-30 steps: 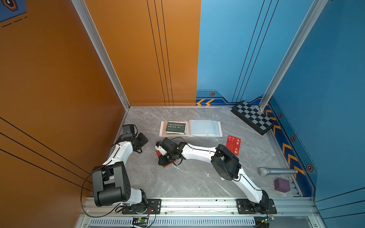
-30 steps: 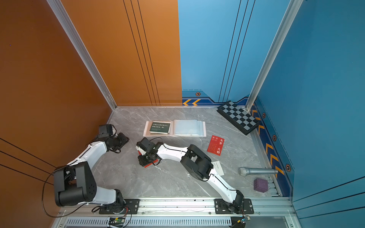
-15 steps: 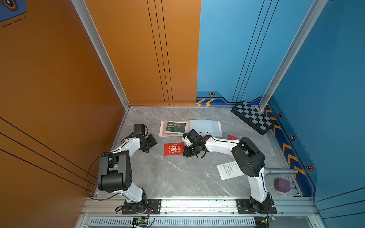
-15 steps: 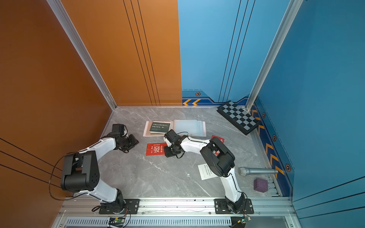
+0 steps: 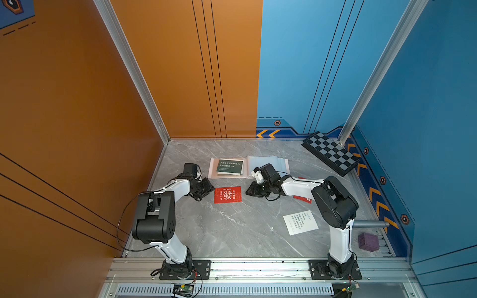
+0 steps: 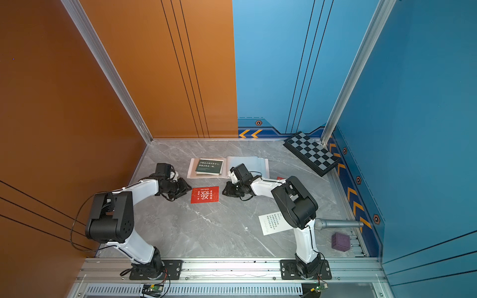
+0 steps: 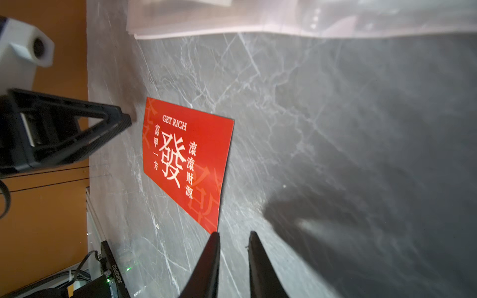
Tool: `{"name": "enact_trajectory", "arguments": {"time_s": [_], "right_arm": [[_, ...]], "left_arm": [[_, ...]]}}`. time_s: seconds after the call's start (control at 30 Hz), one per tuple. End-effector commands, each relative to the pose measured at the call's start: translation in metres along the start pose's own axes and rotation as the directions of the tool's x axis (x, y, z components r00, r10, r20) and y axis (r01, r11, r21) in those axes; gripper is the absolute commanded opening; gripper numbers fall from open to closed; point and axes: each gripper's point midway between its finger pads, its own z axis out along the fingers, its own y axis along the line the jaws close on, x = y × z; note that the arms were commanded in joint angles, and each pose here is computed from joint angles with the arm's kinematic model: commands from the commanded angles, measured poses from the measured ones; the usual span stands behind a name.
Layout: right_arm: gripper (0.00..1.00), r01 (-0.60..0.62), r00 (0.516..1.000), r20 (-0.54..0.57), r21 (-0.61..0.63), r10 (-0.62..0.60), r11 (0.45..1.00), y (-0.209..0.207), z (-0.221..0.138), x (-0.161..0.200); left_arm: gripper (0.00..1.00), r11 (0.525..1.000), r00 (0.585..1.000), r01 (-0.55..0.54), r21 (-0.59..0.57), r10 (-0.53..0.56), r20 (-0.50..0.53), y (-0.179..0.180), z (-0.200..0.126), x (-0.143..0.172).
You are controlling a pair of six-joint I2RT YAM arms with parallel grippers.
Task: Place the photos into the photo albums
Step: Pick up the photo at the center of the board.
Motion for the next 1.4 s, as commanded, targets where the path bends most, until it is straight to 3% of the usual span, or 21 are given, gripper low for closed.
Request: {"name": "enact_trajectory", "arguments": {"time_s": [0.0, 0.67, 1.37], "right_arm": [[0.23, -0.039, 0.999, 0.004, -0.051, 0.039, 0.998, 0.003, 0.009, -0.004], [0.25, -0.077, 0.996, -0.050, -0.049, 0.075, 0.996, -0.008, 0.039, 0.002], [0.25, -0.134, 0.990, -0.053, -0.146, 0.127, 0.980, 0.006, 0.048, -0.003]], "left_arm": [[0.42, 0.998, 1.000, -0.009, 0.056, 0.011, -0.029, -0.004, 0.000, 0.012], [0.42, 0.995, 0.996, 0.012, 0.095, -0.003, -0.090, -0.001, 0.007, 0.034], [0.42, 0.997, 0.992, 0.002, 0.083, 0.008, -0.125, -0.002, 0.019, 0.044]]}}
